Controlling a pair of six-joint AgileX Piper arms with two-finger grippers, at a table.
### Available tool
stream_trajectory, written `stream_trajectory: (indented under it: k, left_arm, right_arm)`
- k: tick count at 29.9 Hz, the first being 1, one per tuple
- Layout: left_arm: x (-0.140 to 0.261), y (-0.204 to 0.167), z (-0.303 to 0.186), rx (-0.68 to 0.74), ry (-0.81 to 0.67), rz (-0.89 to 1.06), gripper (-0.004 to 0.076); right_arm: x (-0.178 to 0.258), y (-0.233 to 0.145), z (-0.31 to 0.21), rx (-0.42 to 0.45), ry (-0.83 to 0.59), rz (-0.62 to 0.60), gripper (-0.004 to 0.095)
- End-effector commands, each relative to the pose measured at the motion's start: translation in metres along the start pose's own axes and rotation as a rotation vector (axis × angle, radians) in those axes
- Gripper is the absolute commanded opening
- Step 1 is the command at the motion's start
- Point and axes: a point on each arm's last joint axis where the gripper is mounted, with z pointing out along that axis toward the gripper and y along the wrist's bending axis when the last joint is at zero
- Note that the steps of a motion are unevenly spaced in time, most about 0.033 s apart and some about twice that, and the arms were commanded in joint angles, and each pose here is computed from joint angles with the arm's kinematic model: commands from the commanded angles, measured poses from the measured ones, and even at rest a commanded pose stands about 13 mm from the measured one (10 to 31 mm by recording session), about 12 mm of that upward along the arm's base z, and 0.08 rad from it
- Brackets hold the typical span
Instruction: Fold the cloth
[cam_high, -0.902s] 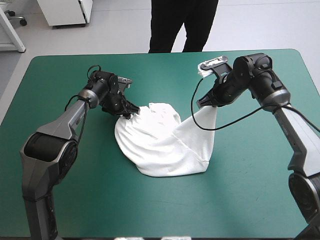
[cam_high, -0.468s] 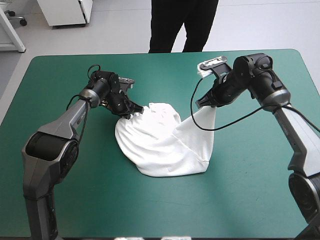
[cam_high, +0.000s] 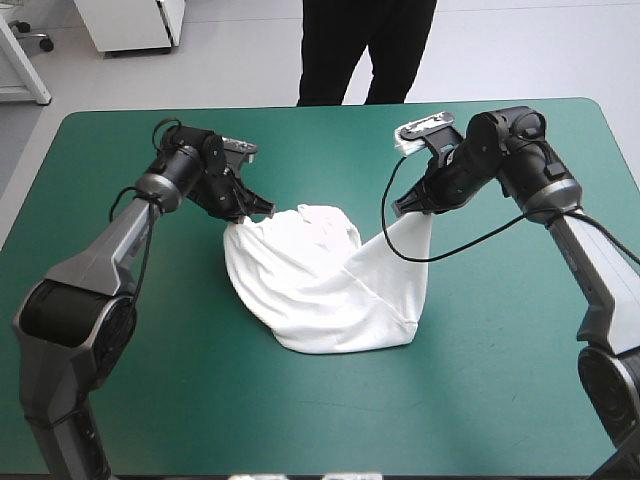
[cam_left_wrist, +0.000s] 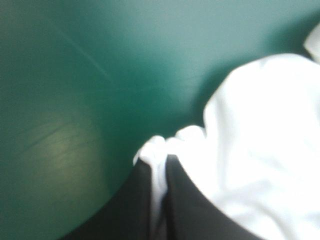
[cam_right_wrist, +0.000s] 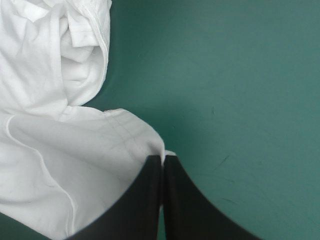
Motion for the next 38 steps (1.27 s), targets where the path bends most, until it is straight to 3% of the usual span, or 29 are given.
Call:
stream_trajectory:
  k: [1, 6, 13, 26, 32, 38]
  left_arm:
    - [0.009, -0.001, -0.091, -0.019, -0.210, 0.006, -0.0009]
    - [0.038, -0.005, -0.171, -0.018, -0.404, 0.006, -0.0009]
    - [0.089, -0.012, -0.284, 0.010, -0.812, 0.015, -0.0009]
    - [0.186, -0.028, -0.447, 0.080, -1.447, 0.105, -0.0009]
    - [0.232, -0.038, -0.484, 0.161, -1.601, 0.157, -0.0009]
    - [0.251, -0.045, -0.482, 0.226, -1.524, 0.205, -0.0009]
  right_arm:
    - [-0.003, 0.003, -0.045, 0.047, -0.143, -0.024, -0.0017]
    - [-0.004, 0.000, -0.084, 0.135, -0.238, -0.005, -0.0017]
    - [0.001, 0.006, -0.172, 0.225, -0.491, 0.014, -0.0017]
    - [0.084, 0.040, -0.369, 0.342, -1.226, -0.024, -0.0017]
    - [0.130, 0.052, -0.405, 0.344, -1.349, -0.026, -0.0017]
    - [0.149, 0.055, -0.409, 0.314, -1.322, 0.004, -0.0017]
